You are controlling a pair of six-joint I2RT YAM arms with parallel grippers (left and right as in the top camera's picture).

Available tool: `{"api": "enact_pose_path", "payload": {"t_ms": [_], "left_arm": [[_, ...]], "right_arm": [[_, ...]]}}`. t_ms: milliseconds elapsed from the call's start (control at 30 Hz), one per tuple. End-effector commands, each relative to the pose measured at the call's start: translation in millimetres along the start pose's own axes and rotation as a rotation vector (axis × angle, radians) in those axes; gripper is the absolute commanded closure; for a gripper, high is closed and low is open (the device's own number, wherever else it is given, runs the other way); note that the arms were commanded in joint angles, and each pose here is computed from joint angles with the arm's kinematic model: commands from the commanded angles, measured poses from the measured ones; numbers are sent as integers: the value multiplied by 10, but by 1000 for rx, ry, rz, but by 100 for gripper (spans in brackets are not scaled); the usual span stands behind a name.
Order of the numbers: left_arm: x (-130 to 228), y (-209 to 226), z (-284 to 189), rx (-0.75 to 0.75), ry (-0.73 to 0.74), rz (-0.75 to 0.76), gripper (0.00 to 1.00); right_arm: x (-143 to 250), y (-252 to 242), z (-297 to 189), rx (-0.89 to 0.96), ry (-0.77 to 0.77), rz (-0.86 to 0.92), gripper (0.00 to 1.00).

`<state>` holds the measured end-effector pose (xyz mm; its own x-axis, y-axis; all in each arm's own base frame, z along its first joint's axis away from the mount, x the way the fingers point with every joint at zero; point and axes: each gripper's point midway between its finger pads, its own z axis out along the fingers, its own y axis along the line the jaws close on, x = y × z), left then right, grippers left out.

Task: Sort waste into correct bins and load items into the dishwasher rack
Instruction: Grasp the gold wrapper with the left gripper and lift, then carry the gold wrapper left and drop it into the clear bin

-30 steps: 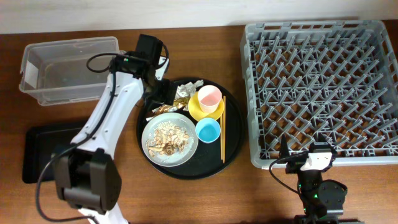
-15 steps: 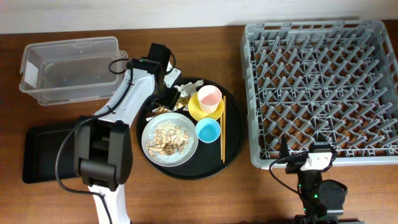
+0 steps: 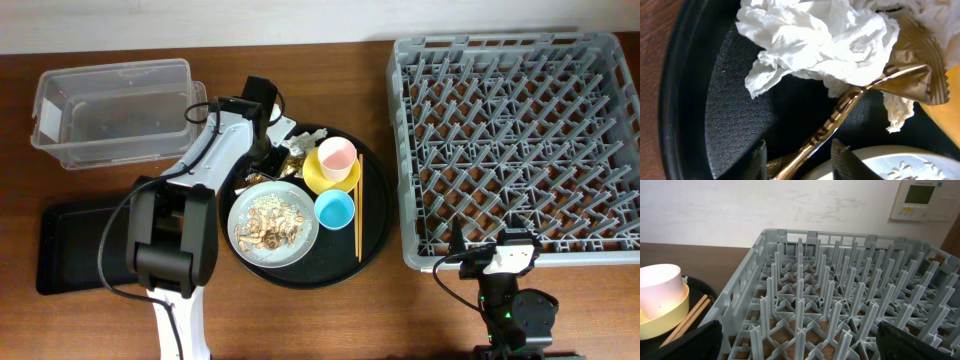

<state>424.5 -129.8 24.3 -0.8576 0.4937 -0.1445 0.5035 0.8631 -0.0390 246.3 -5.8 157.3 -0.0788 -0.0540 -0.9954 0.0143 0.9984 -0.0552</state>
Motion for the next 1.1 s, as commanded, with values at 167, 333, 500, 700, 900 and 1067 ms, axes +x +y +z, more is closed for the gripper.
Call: {"api": "enact_pose_path", "payload": {"t_ms": [167,333,500,700,900,1067], "left_arm": [[-38,-19,-44,16,-3,-44,99],[-123,-18,-417,6,-44,-56,99],[-170,-45,-915,-9,-124,-102,99],[-94,-140,-1214,15,-153,-97,99],[-150,-138,-1483,13,-231,-96,99],[-417,627,-2064,-39,-510,-538,99]], "right_arm": [[22,-36,-1,19,3,2,2],[23,-36,-1,19,3,2,2],[23,-36,-1,19,3,2,2],[23,-36,-1,19,3,2,1],[23,-36,-1,19,3,2,2],[23,-36,-1,19,3,2,2]]}}
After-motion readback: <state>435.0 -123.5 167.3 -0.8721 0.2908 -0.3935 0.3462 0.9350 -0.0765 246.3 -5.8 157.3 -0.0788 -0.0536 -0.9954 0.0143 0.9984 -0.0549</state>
